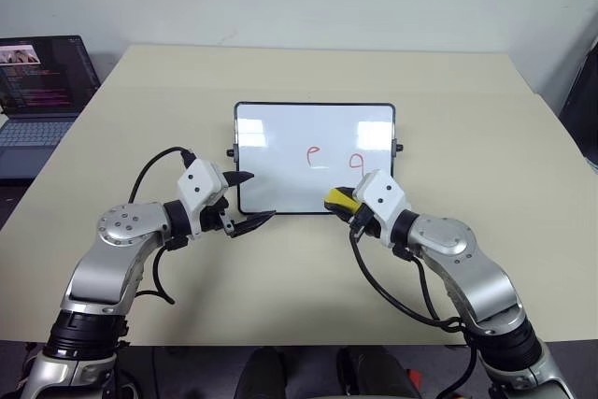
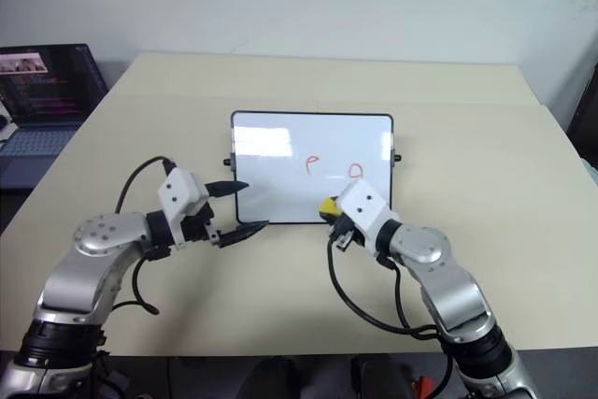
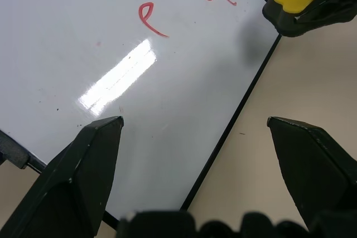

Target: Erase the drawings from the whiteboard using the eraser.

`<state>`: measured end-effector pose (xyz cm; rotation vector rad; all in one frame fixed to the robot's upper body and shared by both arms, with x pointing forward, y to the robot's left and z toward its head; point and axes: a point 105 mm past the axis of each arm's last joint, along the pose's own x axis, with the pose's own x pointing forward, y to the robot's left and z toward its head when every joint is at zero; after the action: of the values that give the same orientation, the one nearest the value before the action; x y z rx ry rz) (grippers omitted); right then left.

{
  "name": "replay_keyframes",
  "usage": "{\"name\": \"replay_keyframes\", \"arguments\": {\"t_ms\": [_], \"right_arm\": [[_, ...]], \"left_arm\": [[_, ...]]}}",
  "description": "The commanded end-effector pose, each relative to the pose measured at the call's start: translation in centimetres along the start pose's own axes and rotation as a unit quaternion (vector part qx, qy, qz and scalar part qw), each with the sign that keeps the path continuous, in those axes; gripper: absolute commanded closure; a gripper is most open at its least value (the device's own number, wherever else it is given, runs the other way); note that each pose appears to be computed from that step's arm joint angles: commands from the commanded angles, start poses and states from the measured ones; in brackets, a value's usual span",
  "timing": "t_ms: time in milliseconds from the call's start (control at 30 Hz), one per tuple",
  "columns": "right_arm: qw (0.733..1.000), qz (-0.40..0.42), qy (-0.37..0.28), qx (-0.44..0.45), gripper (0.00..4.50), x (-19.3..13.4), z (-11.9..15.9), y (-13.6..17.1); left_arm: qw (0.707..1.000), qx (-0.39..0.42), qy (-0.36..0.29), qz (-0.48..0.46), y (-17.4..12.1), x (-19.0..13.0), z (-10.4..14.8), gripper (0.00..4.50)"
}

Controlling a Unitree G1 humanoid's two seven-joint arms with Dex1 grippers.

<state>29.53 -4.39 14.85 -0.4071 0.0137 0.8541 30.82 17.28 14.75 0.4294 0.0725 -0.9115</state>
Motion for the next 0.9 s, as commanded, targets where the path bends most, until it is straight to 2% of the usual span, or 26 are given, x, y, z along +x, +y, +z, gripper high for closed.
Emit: {"name": "replay_keyframes", "arguments": {"t_ms": [33,400,900], "right_arm": [[0.998,-0.019,-0.046,-0.024,3.5,-0.3,2.3,-0.8],[0.996,-0.015,-0.065,-0.054,3.5,0.7,3.0,-1.3],[0.979,-0.121,-0.085,-0.142,3.5,5.2,4.7,-5.2]], "left_arm": [[0.999,0.017,-0.021,0.026,0.7,-0.3,1.1,0.0],[0.998,0.02,-0.022,0.055,1.0,-0.9,1.2,0.0],[0.999,0.028,-0.023,0.04,1.2,-0.4,1.6,0.0]]}}
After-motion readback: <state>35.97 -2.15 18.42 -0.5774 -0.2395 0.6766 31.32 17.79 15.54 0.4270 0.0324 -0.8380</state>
